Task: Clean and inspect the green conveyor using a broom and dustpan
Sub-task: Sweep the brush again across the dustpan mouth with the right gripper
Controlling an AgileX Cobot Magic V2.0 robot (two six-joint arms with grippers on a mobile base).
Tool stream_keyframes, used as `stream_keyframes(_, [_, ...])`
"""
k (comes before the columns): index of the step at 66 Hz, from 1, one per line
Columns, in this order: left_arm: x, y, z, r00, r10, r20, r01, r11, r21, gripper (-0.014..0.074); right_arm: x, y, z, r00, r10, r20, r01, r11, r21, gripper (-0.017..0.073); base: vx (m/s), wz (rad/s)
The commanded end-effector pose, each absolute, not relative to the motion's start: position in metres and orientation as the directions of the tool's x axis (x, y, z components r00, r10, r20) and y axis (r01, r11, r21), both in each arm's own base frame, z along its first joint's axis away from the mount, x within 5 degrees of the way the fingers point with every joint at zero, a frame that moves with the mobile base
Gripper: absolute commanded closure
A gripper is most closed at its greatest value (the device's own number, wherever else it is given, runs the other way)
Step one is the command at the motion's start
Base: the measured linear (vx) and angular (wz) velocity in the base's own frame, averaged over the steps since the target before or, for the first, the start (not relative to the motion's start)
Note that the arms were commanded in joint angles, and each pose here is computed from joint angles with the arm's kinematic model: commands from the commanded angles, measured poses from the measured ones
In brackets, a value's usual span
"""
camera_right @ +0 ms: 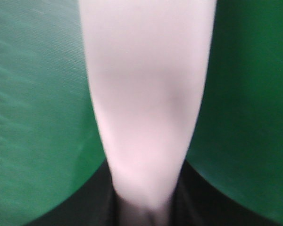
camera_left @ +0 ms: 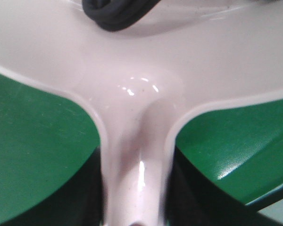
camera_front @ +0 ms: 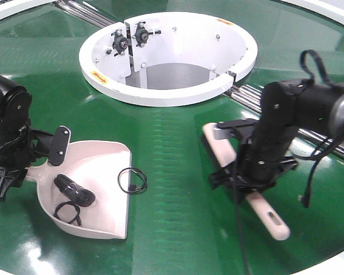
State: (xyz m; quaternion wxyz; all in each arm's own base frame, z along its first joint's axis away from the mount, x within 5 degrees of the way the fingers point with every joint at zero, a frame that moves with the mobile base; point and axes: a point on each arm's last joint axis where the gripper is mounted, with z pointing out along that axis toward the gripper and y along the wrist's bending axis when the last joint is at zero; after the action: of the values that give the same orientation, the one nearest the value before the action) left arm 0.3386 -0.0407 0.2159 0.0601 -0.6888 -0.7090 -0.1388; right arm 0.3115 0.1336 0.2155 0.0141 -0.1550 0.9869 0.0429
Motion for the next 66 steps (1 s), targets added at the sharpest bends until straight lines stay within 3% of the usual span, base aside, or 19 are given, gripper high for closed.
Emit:
stream_keyframes(1, [0.337, -0.041, 0.237, -0.045, 0.961, 0.273, 0.987, 0.0, 0.163, 0.06, 0.314, 0.152, 0.234, -0.941, -0.314, -0.128, -0.328, 0.94, 0.1, 0.0564, 0.0, 0.0])
stream_keyframes(27, [0.337, -0.041, 0.237, -0.045, 0.961, 0.273, 0.987, 0.0, 0.163, 0.06, 0.331, 0.24, 0.208, -0.904, -0.425, 0.048, -0.42, 0.903, 0.087, 0.0564, 0.0, 0.0])
stream_keyframes(48, [0.337, -0.041, 0.237, -0.045, 0.961, 0.273, 0.987, 0.0, 0.163, 0.06, 0.316, 0.323, 0.212, -0.846, -0.531, -0.042, -0.53, 0.83, 0.176, 0.0564, 0.0, 0.0])
stream_keyframes(66, [0.337, -0.041, 0.237, -0.045, 0.961, 0.273, 0.987, 0.0, 0.163, 0.06, 0.294, 0.359, 0.235, -0.787, -0.606, -0.119, -0.611, 0.735, 0.294, 0.0564, 0.0, 0.0])
